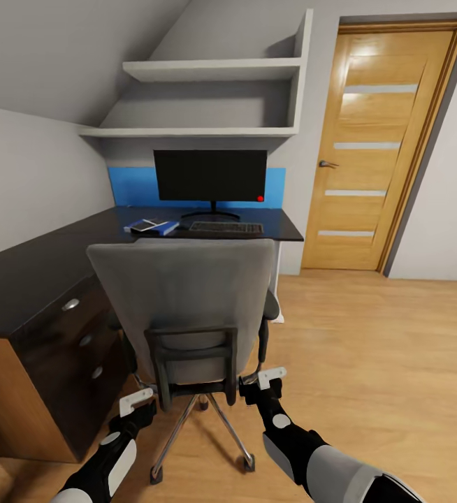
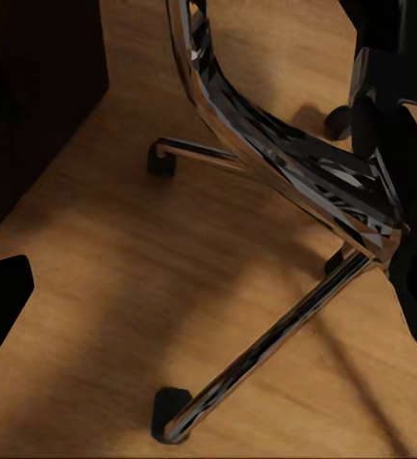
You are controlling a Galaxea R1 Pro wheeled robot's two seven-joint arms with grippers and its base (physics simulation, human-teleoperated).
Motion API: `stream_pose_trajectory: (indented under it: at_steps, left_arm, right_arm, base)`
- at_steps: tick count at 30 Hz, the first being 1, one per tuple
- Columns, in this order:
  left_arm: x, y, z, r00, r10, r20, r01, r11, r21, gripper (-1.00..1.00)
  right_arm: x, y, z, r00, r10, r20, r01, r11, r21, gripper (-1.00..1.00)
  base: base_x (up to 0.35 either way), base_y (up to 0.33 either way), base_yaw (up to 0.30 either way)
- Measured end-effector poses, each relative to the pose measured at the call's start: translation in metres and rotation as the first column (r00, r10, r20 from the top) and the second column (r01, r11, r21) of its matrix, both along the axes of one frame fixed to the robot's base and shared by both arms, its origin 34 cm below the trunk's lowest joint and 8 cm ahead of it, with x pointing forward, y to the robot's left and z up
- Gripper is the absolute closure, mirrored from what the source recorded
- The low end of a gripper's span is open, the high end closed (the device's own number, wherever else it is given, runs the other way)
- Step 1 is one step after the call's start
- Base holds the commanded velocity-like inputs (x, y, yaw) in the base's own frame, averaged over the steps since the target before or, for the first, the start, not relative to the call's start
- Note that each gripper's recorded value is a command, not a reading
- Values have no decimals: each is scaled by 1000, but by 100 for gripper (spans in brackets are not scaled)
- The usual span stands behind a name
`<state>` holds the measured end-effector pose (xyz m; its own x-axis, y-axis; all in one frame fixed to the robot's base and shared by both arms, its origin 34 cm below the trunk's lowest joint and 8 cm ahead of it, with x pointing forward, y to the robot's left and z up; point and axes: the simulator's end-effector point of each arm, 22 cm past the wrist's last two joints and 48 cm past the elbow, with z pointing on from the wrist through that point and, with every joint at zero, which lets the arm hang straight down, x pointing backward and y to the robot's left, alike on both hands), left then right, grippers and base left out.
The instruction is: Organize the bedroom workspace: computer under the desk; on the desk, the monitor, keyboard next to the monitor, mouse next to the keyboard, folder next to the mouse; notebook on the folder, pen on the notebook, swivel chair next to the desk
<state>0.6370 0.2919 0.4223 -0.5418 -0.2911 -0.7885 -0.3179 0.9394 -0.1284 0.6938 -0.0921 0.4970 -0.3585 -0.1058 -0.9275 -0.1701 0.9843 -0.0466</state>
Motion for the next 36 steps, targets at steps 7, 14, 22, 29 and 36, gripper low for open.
stream_pose_trajectory:
  at_steps: [7,14,22,29,36]
  left_arm:
    - [0,0,0,1000,0,0,0,1000,0,-100]
    - [0,0,0,1000,0,0,0,1000,0,-100]
    - [0,0,0,1000,-1,0,1,1000,0,-100]
    - [0,0,0,1000,-1,0,1,1000,-1,-100]
    - [0,0,0,1000,-1,0,1,1000,0,-100]
  right_arm:
    - [0,0,0,1000,0,0,0,1000,0,-100]
    - [0,0,0,1000,0,0,0,1000,0,-100]
    - [0,0,-1,1000,1,-1,-1,1000,-1,-100]
    - [0,0,-1,1000,2,-1,-2,1000,-1,-100]
    - [0,0,-1,1000,2,-1,-2,1000,-1,-100]
  base:
    - [325,-92,0]
    - [325,-92,0]
    - [326,-23,0]
    - [327,0,0]
    - [327,0,0]
